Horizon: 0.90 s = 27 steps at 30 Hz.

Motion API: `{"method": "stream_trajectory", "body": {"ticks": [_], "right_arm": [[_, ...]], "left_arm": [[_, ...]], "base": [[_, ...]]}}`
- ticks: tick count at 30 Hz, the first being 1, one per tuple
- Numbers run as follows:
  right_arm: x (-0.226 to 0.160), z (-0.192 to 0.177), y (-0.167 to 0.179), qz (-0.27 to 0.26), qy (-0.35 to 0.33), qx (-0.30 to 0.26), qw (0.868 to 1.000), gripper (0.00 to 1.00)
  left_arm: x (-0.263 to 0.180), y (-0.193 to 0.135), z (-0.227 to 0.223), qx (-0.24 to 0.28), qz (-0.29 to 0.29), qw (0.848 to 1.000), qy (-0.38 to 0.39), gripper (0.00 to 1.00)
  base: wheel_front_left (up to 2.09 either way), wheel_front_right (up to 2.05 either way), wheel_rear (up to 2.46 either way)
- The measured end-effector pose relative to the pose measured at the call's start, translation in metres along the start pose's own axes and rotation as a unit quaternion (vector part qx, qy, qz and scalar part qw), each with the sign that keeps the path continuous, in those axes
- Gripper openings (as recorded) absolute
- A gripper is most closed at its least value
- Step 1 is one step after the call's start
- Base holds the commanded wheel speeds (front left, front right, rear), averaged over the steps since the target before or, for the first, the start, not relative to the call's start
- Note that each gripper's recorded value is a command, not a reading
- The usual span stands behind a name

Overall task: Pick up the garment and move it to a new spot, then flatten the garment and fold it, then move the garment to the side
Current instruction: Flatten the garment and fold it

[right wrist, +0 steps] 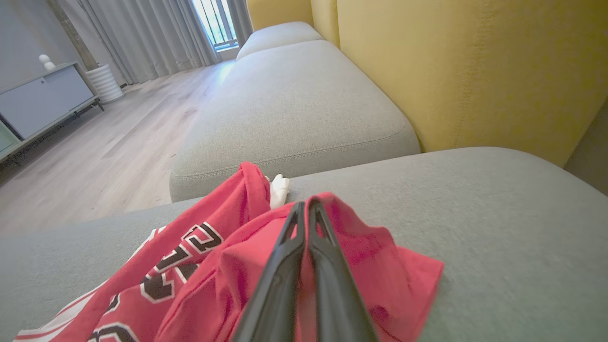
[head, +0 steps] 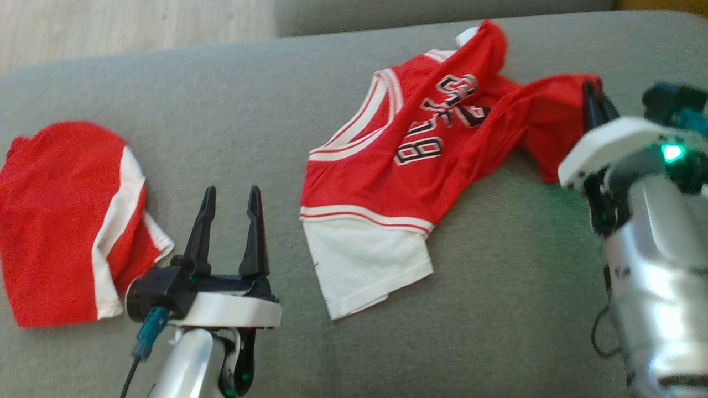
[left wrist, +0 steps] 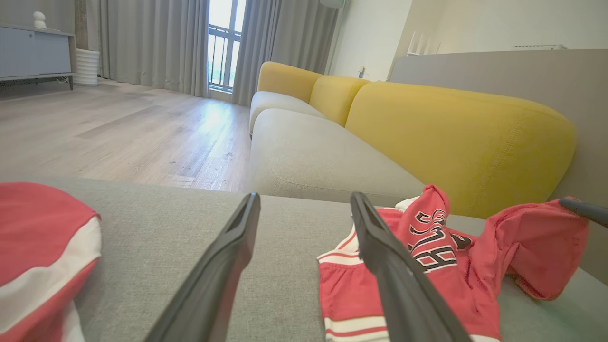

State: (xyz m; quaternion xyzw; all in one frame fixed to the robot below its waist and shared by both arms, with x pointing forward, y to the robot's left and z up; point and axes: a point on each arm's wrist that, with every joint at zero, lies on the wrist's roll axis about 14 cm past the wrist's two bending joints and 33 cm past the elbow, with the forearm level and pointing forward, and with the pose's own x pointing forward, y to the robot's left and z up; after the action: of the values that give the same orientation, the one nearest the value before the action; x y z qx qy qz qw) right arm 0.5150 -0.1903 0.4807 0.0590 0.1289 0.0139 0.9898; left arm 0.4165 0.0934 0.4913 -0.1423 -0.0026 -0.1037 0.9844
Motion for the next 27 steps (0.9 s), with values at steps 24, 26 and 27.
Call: {"method": "stream_trajectory", "body": {"ticks": [24, 26, 27], "right_arm": [[-0.181, -0.069, -0.104, -0.158, 0.114, 0.025, 0.981, 1.00], [-0.184, -0.066, -0.110, -0.170, 0.104, 0.022, 0.980, 1.00], [-0.186, -0.056, -0.115, -0.180, 0.079, 0.016, 0.980, 1.00]], "left_arm": [[-0.008, -0.032, 0.015, -0.010, -0.040, 0.999, -0.020, 1.00], [-0.008, -0.031, 0.014, -0.009, -0.039, 0.999, -0.019, 1.00], [-0.009, -0.032, 0.015, -0.008, -0.039, 0.999, -0.020, 1.00]], "base": [[0.00, 0.00, 0.00], [0.00, 0.00, 0.00], [0.00, 0.00, 0.00]]}}
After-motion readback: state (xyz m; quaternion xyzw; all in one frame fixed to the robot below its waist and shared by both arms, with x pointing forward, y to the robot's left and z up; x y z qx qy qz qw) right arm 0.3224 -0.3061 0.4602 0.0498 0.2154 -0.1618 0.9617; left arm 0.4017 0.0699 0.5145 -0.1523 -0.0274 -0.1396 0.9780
